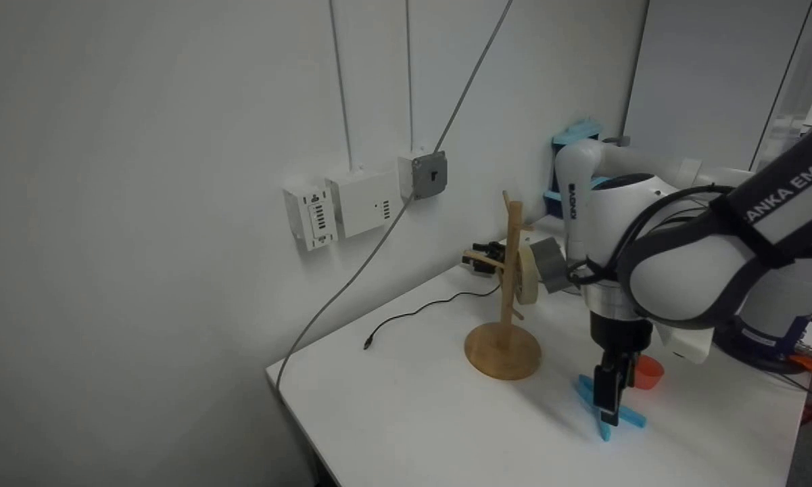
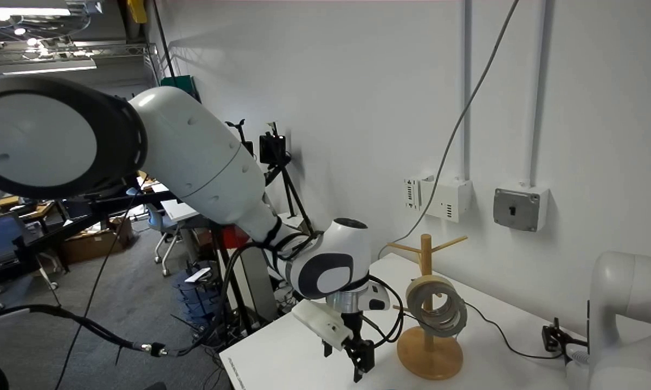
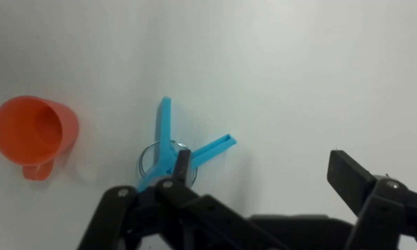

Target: Put the blue peg on the table

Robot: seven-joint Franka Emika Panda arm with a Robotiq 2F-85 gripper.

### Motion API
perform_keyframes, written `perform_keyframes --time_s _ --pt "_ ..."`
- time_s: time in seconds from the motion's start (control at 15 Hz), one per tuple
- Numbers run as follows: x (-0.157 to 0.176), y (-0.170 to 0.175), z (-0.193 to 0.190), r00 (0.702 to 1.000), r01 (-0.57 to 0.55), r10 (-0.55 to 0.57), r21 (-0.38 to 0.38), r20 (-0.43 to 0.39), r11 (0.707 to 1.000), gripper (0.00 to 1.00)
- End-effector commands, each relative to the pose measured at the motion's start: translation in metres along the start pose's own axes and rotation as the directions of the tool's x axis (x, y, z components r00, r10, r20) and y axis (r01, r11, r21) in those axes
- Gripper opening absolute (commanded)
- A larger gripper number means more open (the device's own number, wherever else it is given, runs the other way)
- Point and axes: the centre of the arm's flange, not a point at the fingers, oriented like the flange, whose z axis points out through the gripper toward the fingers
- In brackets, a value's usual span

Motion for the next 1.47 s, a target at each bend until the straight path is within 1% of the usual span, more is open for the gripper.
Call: perform_keyframes --time_s 0.0,0.4,0.73,0.93,1.2,1.4 --pt "0.004 0.005 -0.017 1.0 -0.005 0.005 0.056 -0.012 0.998 1.0" --pt "0.006 -0.001 -0.052 1.0 0.012 -0.01 0.072 -0.021 0.997 1.0" --pt "-0.005 -0.002 -0.09 0.999 0.027 -0.029 0.076 0.027 0.997 1.0" --pt "-0.012 -0.001 -0.113 0.999 0.035 -0.038 0.08 0.035 0.996 1.0" --pt "-0.018 0.001 -0.144 0.998 0.058 -0.06 0.084 0.027 0.995 1.0" --pt "-0.024 0.01 -0.165 0.997 0.076 -0.077 0.073 0.0 0.994 1.0"
